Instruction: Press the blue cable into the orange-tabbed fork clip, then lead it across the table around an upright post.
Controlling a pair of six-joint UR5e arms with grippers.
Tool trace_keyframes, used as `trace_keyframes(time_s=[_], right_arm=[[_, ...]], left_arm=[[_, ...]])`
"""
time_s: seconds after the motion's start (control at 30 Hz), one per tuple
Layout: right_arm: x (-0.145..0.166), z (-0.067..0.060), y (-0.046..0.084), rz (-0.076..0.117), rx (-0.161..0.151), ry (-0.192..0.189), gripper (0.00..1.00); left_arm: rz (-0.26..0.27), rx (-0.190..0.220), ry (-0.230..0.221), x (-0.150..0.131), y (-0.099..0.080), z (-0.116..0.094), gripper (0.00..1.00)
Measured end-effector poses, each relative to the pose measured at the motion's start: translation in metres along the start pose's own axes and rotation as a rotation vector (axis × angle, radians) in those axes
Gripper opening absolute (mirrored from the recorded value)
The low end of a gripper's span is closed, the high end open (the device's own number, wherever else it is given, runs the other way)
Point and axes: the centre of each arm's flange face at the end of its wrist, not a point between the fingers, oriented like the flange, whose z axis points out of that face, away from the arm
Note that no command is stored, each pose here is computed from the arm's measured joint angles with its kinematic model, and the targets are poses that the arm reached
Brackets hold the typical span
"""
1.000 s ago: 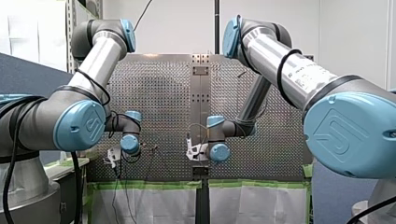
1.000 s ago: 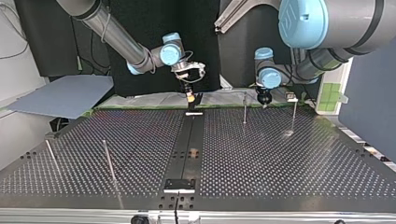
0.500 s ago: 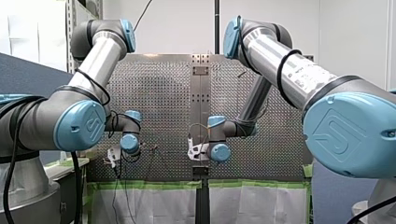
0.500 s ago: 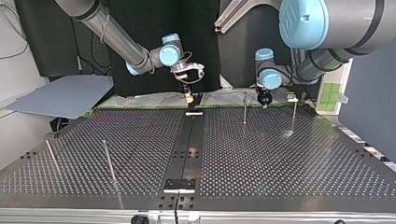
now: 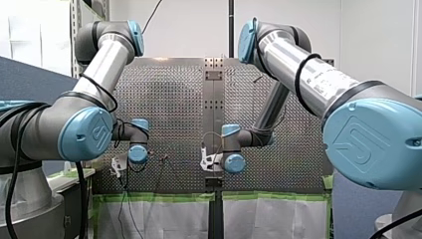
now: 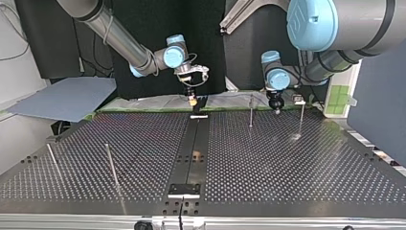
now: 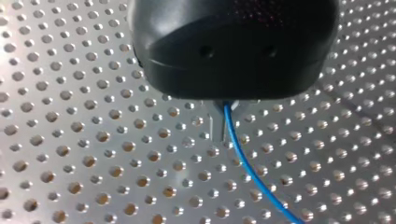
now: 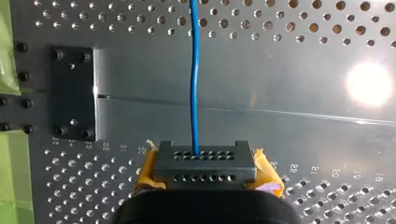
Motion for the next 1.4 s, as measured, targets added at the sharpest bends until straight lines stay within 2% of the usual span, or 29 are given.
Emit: trace_keyframes(time_s=[0.2,0.43,0.67,0.83,1.0,1.17,1.4], right_arm=[[-0.023,0.0,-0.002,-0.002,-0.008,-0.031,0.0],[-0.019,0.008,-0.004,-0.004,-0.006,-0.023,0.0],[-0.017,0.012,0.001,-0.002,-0.018,-0.02,0.0],[-0.014,0.015,0.005,-0.003,-0.043,-0.019,0.0],[-0.015,0.016,0.012,-0.006,-0.075,-0.031,0.0],[-0.015,0.016,0.015,-0.007,-0.085,-0.035,0.0],[-0.015,0.02,0.026,-0.001,-0.105,-0.035,0.0]], left_arm=[[0.015,0.008,-0.031,0.001,-0.001,0.001,0.0],[0.044,0.002,0.007,0.024,0.007,0.002,0.0],[0.048,0.015,0.029,0.029,0.008,0.005,0.0],[0.053,0.035,0.057,0.03,0.006,0.005,0.0],[0.056,0.037,0.07,0.032,0.006,0.003,0.0],[0.058,0.04,0.073,0.032,0.005,0.002,0.0],[0.056,0.049,0.073,0.03,0.003,0.006,0.0]])
